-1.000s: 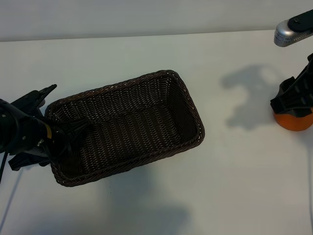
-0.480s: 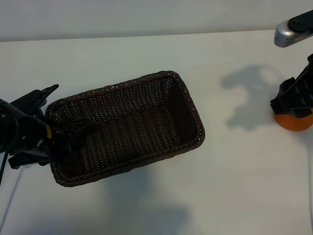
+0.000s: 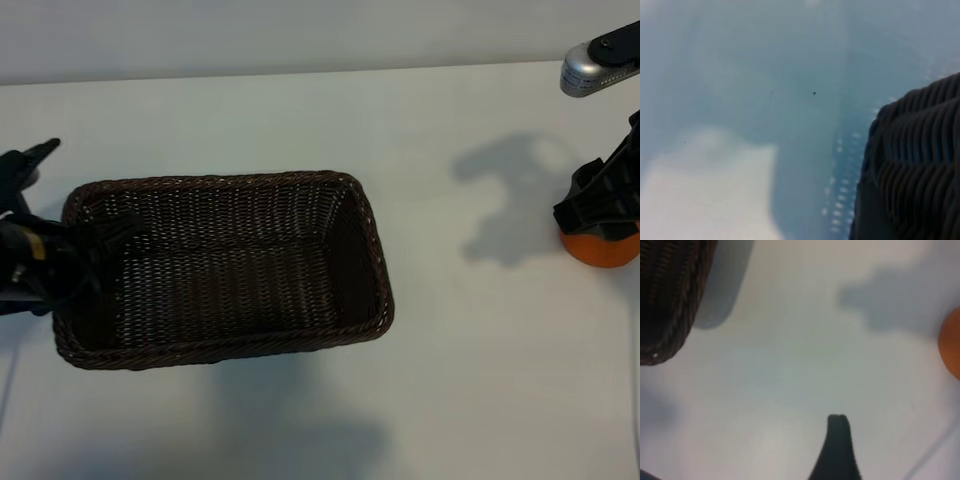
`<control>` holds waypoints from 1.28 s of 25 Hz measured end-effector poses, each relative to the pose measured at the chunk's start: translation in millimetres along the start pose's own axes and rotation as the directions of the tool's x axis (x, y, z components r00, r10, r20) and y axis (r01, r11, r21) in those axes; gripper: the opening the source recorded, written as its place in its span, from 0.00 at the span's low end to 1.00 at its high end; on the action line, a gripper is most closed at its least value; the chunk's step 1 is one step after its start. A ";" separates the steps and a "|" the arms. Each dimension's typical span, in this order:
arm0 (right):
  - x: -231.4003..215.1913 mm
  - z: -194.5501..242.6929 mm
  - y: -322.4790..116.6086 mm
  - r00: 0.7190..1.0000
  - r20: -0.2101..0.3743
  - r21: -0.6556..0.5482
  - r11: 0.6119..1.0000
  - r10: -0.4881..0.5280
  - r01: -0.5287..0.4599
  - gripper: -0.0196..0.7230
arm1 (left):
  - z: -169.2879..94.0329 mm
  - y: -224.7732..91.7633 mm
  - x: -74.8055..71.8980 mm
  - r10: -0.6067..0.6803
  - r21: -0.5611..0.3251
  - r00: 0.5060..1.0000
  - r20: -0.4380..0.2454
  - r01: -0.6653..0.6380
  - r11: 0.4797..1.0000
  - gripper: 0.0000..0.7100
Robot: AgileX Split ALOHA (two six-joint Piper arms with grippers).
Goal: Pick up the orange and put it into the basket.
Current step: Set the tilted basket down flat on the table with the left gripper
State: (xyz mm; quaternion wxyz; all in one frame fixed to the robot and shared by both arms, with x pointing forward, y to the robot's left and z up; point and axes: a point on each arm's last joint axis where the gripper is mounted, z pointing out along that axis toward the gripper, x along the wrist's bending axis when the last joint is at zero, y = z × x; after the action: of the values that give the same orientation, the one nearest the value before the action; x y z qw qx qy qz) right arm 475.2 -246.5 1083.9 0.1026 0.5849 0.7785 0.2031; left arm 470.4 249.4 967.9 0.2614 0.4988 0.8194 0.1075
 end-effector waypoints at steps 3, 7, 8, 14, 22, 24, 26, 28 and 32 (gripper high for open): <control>0.0 0.0 0.0 1.000 0.000 0.000 1.000 0.000 0.000 0.78 | -1.6 -1.5 -1.4 0.006 0.022 1.000 0.028 -0.006 1.000 0.56; 0.0 0.0 0.0 1.000 0.000 0.000 1.000 0.000 0.000 0.78 | -2.2 -2.9 -8.1 0.012 0.039 0.995 0.100 -0.016 0.999 0.47; 0.0 0.0 0.0 1.000 0.000 0.000 1.000 0.000 0.000 0.78 | -2.4 -3.3 -9.3 0.019 0.043 0.993 0.113 -0.023 0.999 0.47; 0.0 0.0 0.0 1.000 0.000 0.000 1.000 0.001 -0.001 0.78 | -3.2 -4.3 -15.2 0.028 0.047 0.983 0.180 -0.037 0.998 0.47; 0.0 0.0 -0.1 1.000 0.000 0.001 1.000 0.000 0.000 0.78 | -4.8 1.1 -17.7 0.037 0.034 0.974 0.221 -0.046 0.998 0.47; 0.1 0.0 -0.6 1.000 -0.001 0.007 1.000 0.000 0.000 0.78 | -7.7 12.0 -16.5 0.034 0.014 0.974 0.223 -0.038 0.999 0.47; 0.2 0.0 -1.1 1.000 -0.002 0.012 1.000 0.000 0.000 0.78 | -12.2 24.1 -17.1 0.034 -0.005 0.971 0.236 -0.034 0.999 0.47; 0.2 0.0 -1.1 1.000 -0.002 0.012 1.000 0.000 0.000 0.78 | -16.8 33.9 -20.8 0.040 -0.031 0.964 0.264 -0.033 0.999 0.47; 0.2 0.0 -1.1 1.000 -0.002 0.012 1.000 0.000 0.000 0.78 | -20.2 39.6 -27.8 0.043 -0.055 0.949 0.313 -0.027 0.998 0.47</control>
State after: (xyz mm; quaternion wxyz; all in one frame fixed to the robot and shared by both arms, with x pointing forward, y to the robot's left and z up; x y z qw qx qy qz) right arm 474.2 -246.6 1083.4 0.0983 0.5853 0.7798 0.1991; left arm 499.9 245.8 1011.1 0.3991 0.5173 0.7553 0.0519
